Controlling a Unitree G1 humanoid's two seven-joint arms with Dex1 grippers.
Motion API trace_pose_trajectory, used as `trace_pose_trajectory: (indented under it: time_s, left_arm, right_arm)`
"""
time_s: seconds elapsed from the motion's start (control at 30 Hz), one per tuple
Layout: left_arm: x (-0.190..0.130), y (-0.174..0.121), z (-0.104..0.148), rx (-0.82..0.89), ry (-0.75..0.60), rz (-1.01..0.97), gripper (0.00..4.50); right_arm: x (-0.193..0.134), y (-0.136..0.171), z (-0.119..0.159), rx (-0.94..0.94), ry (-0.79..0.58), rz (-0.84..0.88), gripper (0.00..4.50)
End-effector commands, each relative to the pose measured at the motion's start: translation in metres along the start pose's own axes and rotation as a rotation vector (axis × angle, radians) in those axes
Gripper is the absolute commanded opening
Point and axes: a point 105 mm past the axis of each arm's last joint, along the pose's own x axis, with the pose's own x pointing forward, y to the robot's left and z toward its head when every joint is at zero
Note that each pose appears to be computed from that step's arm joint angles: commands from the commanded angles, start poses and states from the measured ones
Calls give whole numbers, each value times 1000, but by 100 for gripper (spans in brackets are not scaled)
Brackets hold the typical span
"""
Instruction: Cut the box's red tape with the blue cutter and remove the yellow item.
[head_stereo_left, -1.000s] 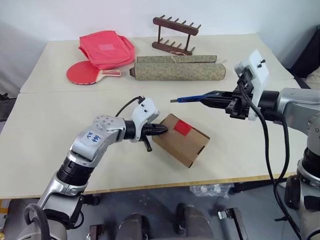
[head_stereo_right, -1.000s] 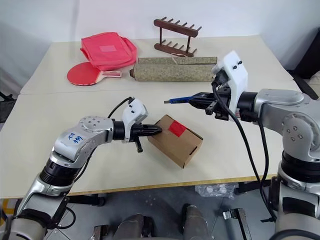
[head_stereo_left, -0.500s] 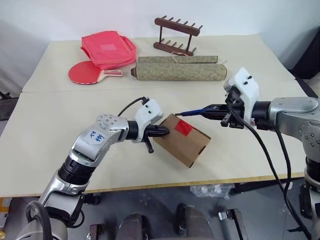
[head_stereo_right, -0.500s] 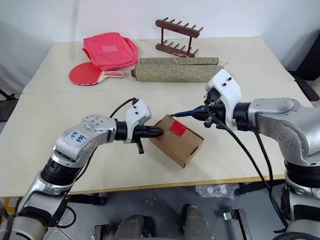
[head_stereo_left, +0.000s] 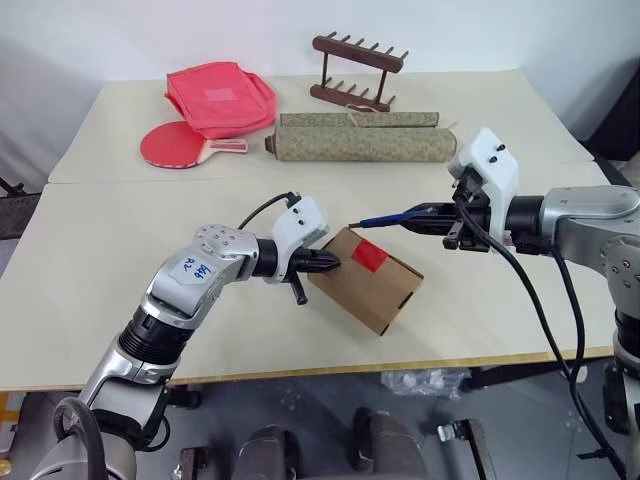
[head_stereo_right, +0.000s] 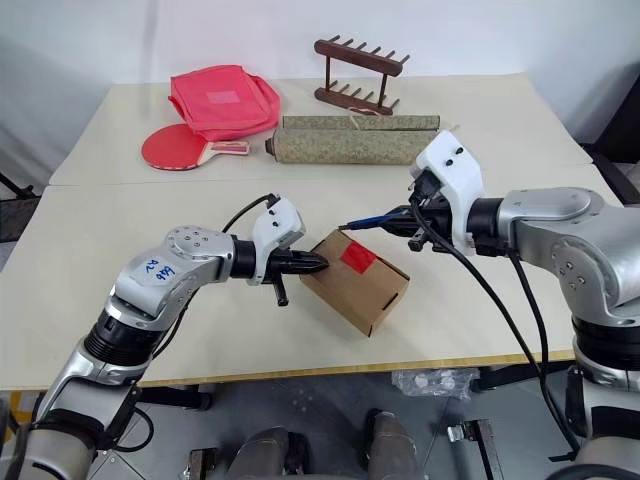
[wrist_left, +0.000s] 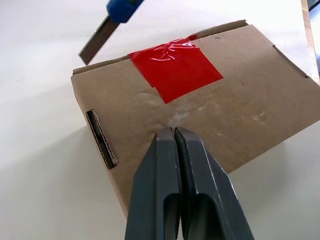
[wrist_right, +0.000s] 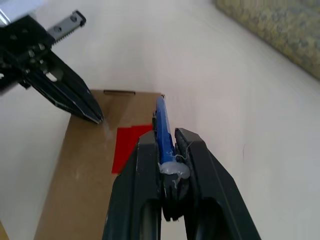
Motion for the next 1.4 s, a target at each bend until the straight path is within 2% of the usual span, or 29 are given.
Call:
trace_pose_trajectory:
  time_s: [0.03,0.57,0.97,1.4]
  left_arm:
    - [3,1,-9,-11,43,8,6]
    - [2,1,-10,-14,45,8,6]
    - [1,1,-11,-19,45,12,6]
    - [1,1,-11,-17,47,11,6]
  right_arm:
    - [-6,-4,3,-20,-17,-21,16]
    - [-7,-8,-7,-31,25,-16,16]
    - [-10,-8,13,-43,-50,1,16]
    - [-6,-8,0,-35,-5,7,16]
